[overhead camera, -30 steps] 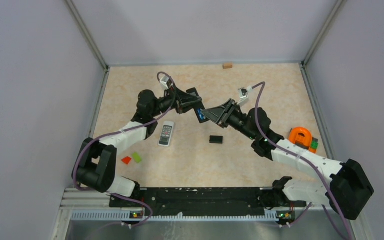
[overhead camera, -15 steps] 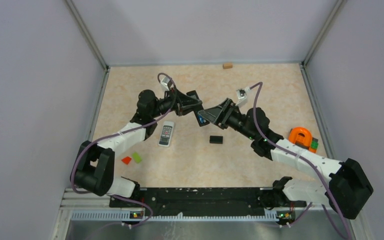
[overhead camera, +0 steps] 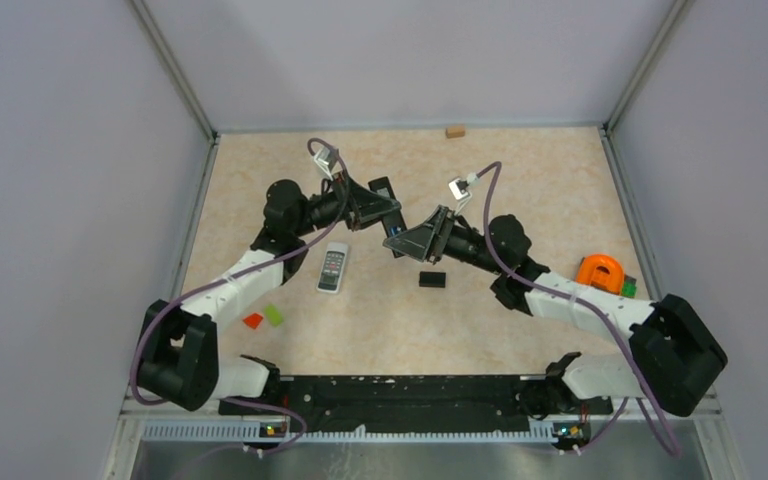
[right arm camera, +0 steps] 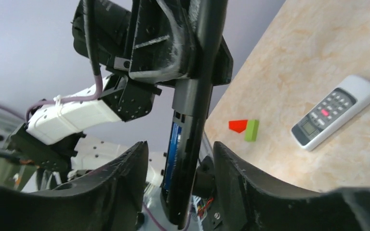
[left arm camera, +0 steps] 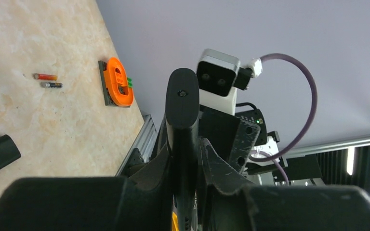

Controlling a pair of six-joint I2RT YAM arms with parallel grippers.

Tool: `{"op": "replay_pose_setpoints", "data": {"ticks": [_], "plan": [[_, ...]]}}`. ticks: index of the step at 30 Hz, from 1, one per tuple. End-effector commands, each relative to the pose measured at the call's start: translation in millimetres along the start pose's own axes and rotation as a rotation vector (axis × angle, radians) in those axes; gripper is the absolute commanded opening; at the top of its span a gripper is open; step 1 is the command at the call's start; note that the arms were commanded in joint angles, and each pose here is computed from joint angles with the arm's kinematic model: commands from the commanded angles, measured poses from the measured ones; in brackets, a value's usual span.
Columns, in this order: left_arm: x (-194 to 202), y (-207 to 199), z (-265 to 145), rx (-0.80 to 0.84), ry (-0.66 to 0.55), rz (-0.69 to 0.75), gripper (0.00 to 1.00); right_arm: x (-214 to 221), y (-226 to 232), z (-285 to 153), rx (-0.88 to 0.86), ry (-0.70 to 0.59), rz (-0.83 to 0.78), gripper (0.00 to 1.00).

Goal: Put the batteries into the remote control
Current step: Load the battery into the remote control.

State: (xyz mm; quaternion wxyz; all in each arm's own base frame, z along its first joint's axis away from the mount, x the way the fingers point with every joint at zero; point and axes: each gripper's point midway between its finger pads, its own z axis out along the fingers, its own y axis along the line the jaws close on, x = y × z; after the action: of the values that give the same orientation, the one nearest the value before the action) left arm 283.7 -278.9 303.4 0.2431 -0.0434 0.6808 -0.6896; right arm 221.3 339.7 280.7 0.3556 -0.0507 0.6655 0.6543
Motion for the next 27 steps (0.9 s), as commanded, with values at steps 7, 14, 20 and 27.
{"op": "replay_pose_setpoints", "data": {"ticks": [7, 14, 20, 27], "plan": [[10.7, -58.7, -12.4, 0.147, 0.066, 0.261, 0.13, -9.4, 54.5, 11.0, -0.258, 0.051, -0.057, 0.11], [7.2, -60.8, -19.2, 0.112, 0.072, 0.328, 0.55, -7.0, 56.4, 8.0, -0.267, 0.069, -0.058, 0.01], [3.2, -61.4, -24.8, 0.097, 0.058, 0.363, 0.56, -5.3, 60.4, 7.3, -0.282, 0.104, -0.064, 0.01], [1.4, -58.5, -25.6, 0.083, 0.043, 0.381, 0.22, 0.7, 57.3, 11.3, -0.257, 0.177, -0.071, 0.04]]}}
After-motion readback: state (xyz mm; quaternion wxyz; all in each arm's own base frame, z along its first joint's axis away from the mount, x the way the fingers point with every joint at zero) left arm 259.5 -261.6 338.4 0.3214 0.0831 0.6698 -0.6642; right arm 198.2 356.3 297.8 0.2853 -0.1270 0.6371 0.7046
